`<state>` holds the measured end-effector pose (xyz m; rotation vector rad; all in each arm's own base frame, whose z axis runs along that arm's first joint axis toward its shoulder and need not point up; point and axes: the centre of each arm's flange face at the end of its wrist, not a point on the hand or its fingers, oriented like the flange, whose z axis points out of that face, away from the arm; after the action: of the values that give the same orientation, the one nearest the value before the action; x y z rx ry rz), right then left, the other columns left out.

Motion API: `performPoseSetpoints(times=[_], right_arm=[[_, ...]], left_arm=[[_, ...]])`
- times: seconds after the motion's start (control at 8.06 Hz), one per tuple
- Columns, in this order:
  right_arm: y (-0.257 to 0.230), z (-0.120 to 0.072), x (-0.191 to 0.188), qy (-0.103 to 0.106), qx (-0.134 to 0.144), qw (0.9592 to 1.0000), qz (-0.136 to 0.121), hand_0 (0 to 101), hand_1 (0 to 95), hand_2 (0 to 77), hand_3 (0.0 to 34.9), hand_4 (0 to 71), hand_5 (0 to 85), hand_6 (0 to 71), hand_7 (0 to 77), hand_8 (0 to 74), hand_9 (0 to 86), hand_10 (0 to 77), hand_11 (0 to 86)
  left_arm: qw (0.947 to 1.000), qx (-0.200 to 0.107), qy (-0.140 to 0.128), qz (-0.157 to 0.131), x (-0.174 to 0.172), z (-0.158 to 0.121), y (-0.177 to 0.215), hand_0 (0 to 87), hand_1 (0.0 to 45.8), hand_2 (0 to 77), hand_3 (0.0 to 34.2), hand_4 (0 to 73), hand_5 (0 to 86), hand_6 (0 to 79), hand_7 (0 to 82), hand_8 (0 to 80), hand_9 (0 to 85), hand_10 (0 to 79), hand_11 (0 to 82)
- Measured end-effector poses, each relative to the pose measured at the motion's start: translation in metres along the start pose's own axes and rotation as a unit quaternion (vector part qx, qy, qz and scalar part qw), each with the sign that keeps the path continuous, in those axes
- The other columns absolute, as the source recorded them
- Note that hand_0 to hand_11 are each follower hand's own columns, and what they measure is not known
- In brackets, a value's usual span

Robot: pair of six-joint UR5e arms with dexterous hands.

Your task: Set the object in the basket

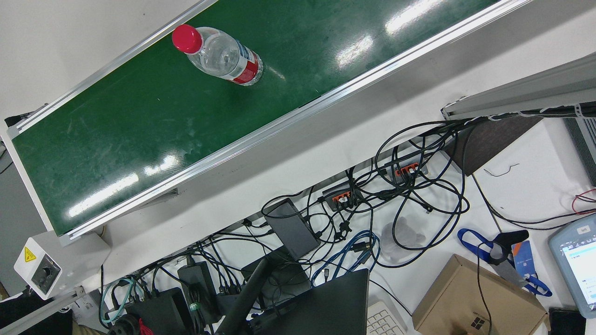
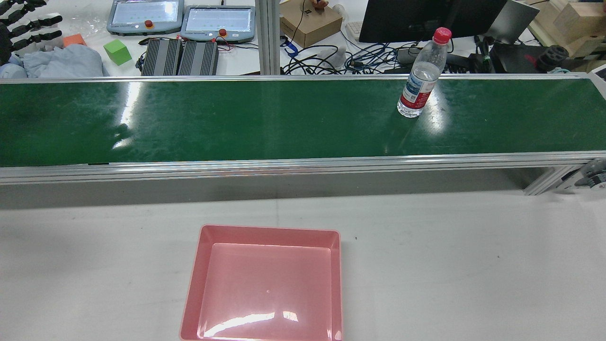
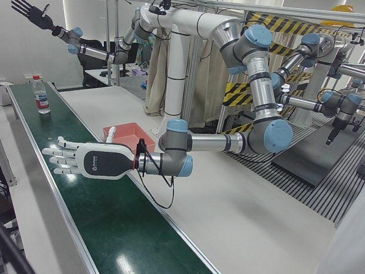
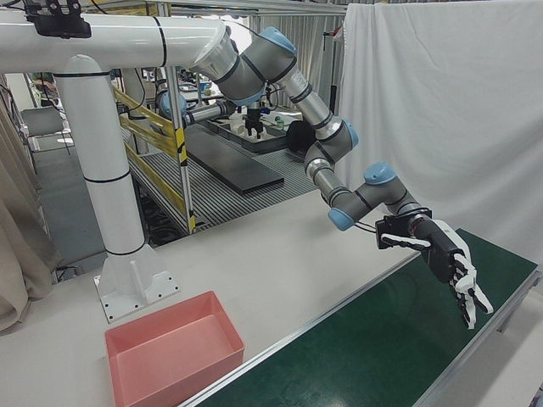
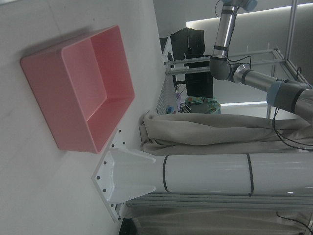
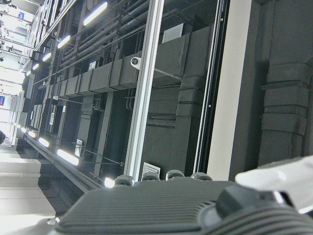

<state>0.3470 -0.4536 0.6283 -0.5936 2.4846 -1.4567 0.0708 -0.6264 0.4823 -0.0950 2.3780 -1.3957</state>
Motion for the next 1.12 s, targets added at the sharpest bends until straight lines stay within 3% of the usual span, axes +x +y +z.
performPoseSetpoints(times=[1.12], right_arm=[[0.0002, 0.0001, -0.0002, 0.0, 0.0, 1.0, 0.0, 0, 0.0, 1.1, 0.2, 0.5, 0.0, 0.0, 0.5, 0.0, 0.0, 0.0, 0.0]], left_arm=[[1.0, -0.001, 0.002, 0.001, 0.0022, -0.0003, 0.0018, 49.9, 3.3, 1.1, 9.2, 6.0, 35.5, 6.0, 5.4, 13.1, 12.5, 7.6, 12.5]])
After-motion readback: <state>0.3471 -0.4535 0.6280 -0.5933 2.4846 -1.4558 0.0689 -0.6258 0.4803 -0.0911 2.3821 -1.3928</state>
